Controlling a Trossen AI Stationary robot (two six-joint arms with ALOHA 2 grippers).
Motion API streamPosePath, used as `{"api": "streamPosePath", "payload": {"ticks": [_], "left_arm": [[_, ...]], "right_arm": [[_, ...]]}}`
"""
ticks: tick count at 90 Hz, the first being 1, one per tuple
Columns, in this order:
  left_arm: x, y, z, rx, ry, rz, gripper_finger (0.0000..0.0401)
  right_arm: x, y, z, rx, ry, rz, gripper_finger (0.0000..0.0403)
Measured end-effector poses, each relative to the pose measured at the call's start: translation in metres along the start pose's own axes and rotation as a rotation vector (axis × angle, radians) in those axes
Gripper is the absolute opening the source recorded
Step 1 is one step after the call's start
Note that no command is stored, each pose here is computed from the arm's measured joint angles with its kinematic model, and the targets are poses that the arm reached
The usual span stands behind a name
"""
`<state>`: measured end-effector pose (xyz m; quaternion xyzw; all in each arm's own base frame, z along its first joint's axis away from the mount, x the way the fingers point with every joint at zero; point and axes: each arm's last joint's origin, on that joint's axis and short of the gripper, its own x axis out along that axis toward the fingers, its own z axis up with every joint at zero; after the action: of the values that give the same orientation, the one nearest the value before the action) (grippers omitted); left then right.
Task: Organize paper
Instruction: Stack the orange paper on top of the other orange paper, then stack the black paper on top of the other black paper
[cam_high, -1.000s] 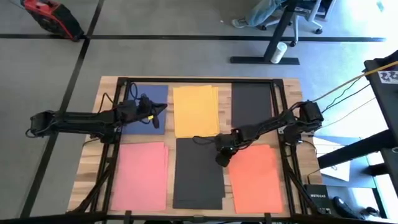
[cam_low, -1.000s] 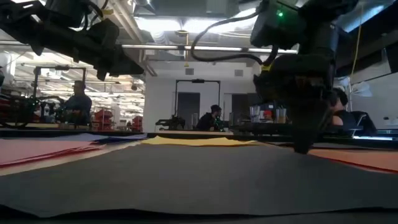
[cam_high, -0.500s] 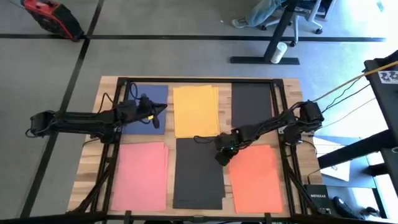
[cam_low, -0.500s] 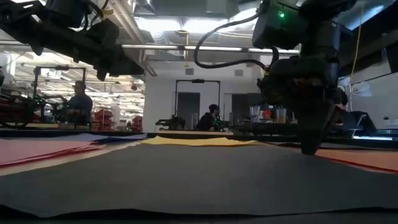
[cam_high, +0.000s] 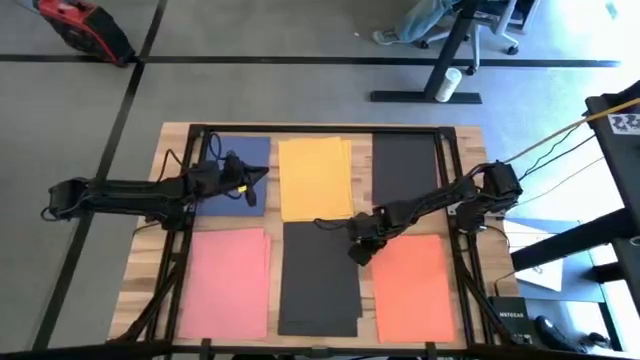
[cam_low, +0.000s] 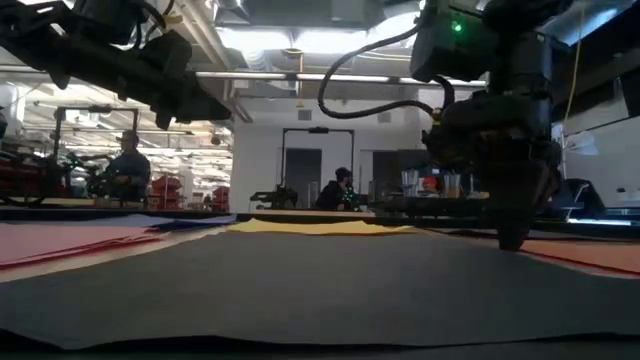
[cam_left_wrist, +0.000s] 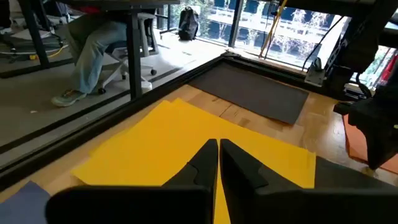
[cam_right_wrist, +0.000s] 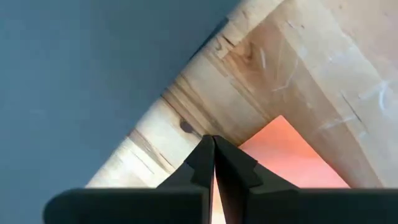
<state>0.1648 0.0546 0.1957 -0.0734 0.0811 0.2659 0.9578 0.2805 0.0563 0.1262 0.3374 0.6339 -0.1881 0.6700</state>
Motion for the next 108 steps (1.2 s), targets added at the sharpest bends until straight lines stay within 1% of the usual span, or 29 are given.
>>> {"api": "streamPosePath", "payload": {"ticks": [14, 22, 32, 44, 53, 70, 76, 80, 92, 101, 108], "left_arm": [[0.000, 0.000, 0.000, 0.000, 0.000, 0.001, 0.0001], [0.000, 0.000, 0.000, 0.000, 0.001, 0.000, 0.0001], [0.000, 0.000, 0.000, 0.001, 0.005, 0.001, 0.0001], [0.000, 0.000, 0.000, 0.001, 0.005, 0.001, 0.0001], [0.000, 0.000, 0.000, 0.001, 0.005, 0.001, 0.0001], [0.000, 0.000, 0.000, 0.001, 0.005, 0.001, 0.0001], [0.000, 0.000, 0.000, 0.002, 0.005, 0.003, 0.0001], [0.000, 0.000, 0.000, 0.001, 0.004, 0.004, 0.0001], [0.000, 0.000, 0.000, 0.001, 0.004, 0.004, 0.0001], [0.000, 0.000, 0.000, 0.001, 0.004, 0.004, 0.0001], [0.000, 0.000, 0.000, 0.001, 0.004, 0.004, 0.0001]], "right_arm": [[-0.008, -0.001, -0.002, -0.018, -0.018, 0.015, 0.0000], [-0.014, -0.005, -0.005, -0.017, -0.027, -0.015, 0.0000], [-0.023, -0.006, -0.006, -0.020, -0.062, -0.020, 0.0000], [-0.024, -0.005, -0.006, -0.033, -0.069, -0.013, 0.0000], [-0.025, -0.004, -0.005, -0.082, -0.087, -0.014, 0.0000], [-0.026, -0.009, 0.003, -0.192, -0.170, -0.089, 0.0004], [-0.028, -0.015, 0.006, -0.217, -0.192, -0.149, 0.0017], [-0.029, -0.021, 0.008, -0.212, -0.193, -0.203, 0.0030], [-0.033, -0.038, 0.015, -0.233, -0.178, -0.333, 0.0083], [-0.034, -0.044, 0.020, -0.274, -0.186, -0.380, 0.0119], [-0.035, -0.044, 0.023, -0.313, -0.212, -0.400, 0.0138]]}}
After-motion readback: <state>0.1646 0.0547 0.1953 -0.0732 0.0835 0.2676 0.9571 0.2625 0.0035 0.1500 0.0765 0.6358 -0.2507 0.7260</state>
